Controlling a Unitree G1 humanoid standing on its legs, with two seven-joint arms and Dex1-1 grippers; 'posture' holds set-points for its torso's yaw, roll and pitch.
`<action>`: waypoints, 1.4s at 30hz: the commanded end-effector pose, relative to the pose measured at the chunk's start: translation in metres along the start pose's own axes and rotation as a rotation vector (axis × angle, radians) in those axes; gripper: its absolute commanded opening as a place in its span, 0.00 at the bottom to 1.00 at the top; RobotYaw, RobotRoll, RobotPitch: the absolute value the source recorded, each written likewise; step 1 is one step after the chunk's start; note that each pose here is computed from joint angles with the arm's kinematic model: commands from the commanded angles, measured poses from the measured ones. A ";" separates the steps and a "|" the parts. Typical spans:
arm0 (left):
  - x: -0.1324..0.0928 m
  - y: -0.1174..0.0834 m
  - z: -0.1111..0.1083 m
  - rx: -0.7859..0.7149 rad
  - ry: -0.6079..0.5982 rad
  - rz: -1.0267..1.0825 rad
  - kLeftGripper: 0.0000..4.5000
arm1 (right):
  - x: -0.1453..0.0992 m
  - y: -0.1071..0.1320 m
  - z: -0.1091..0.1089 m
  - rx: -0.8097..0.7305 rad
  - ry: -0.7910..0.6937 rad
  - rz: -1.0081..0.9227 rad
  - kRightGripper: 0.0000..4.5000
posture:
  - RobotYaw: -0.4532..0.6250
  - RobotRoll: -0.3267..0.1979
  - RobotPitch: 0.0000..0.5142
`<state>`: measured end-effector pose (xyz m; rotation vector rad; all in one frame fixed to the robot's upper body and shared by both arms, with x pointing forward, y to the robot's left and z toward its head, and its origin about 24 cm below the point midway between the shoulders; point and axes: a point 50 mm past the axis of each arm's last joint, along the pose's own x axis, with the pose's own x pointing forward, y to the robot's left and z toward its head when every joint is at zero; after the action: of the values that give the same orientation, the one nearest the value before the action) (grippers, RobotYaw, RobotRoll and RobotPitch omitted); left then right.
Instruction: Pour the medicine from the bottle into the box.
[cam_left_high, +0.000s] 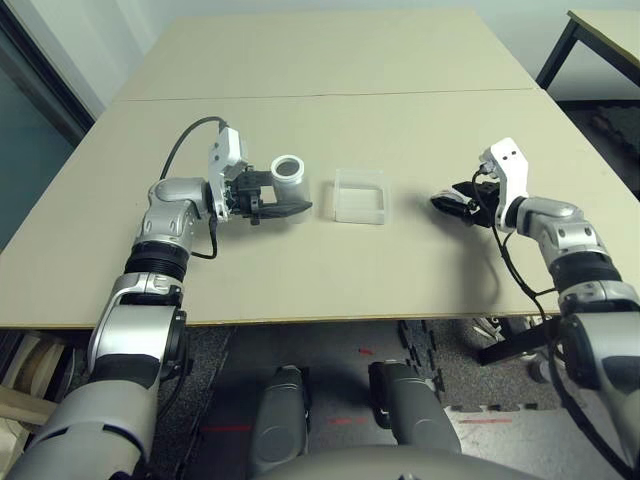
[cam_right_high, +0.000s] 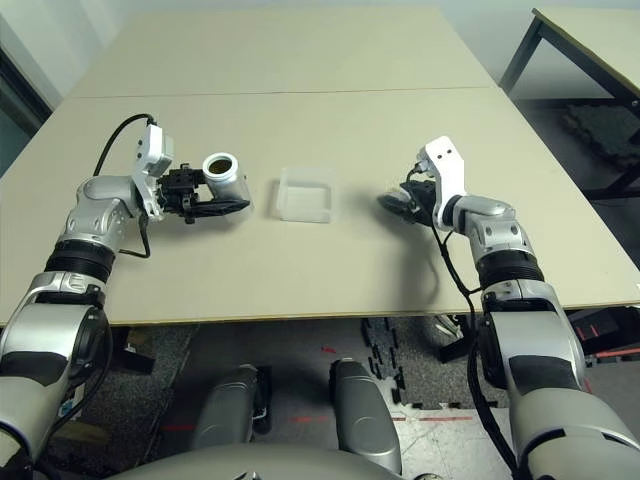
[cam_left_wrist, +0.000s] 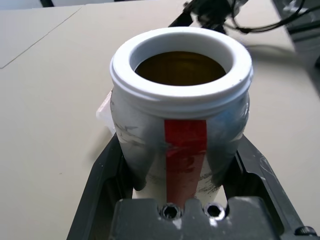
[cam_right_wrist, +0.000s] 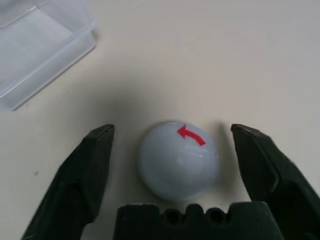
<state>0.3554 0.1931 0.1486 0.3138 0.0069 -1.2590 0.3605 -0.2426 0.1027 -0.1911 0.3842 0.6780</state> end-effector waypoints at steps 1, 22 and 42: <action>0.005 0.005 0.004 0.063 0.053 0.030 0.56 | -0.005 0.001 0.019 -0.076 0.013 0.081 1.00 | 0.33 0.62 0.23; 0.103 0.032 0.064 1.258 0.736 0.010 0.56 | -0.028 0.015 0.063 -0.156 -0.065 0.225 1.00 | 0.31 0.62 0.22; 0.147 0.020 0.076 1.785 0.962 -0.252 0.56 | -0.039 0.020 0.060 -0.101 -0.117 0.188 1.00 | 0.25 0.62 0.19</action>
<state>0.4060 0.0406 0.1957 2.4579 -0.2876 -0.9230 0.3375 -0.2294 0.1670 -0.2101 0.2732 0.9016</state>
